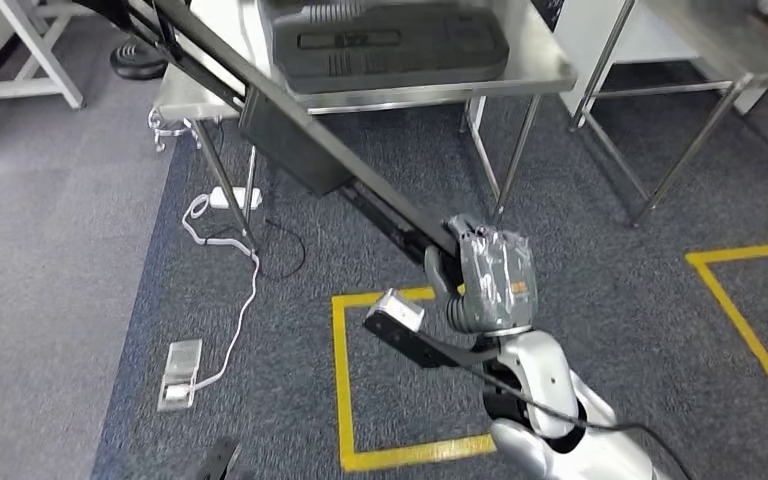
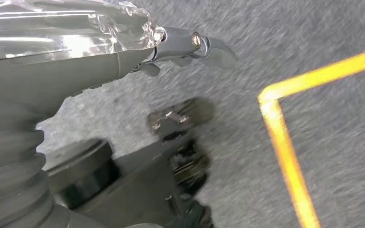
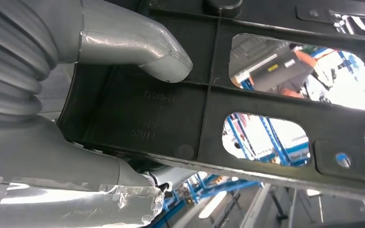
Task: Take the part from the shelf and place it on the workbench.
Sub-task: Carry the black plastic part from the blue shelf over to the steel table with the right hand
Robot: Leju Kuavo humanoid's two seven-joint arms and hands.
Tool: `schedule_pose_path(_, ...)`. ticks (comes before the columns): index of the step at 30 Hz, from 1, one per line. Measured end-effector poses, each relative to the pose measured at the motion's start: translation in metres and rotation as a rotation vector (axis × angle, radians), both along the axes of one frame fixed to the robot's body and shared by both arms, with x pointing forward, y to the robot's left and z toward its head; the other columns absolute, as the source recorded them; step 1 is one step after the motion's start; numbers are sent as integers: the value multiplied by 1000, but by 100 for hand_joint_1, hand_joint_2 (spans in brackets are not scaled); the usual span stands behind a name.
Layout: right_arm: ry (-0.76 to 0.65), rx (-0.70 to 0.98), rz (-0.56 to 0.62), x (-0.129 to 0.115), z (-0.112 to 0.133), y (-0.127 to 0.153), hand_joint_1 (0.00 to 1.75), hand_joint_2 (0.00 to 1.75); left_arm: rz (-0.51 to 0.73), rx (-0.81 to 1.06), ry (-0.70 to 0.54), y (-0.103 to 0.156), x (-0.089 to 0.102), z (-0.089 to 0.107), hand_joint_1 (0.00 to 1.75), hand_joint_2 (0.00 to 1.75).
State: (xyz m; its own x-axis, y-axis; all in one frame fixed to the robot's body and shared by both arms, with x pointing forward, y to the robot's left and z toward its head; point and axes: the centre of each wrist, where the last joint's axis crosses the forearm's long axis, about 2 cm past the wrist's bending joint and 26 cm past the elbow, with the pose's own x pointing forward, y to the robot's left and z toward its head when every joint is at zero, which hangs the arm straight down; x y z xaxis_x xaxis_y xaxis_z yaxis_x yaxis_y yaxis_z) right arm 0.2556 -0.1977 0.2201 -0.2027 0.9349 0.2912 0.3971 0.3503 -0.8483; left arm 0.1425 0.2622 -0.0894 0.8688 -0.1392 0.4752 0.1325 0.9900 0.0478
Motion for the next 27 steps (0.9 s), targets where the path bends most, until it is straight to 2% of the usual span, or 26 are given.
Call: schedule_pose_path(27, 17, -3, -1, -1, -4, 2, 164, 175, -7, 5, 1, 1, 0, 0, 0, 175)
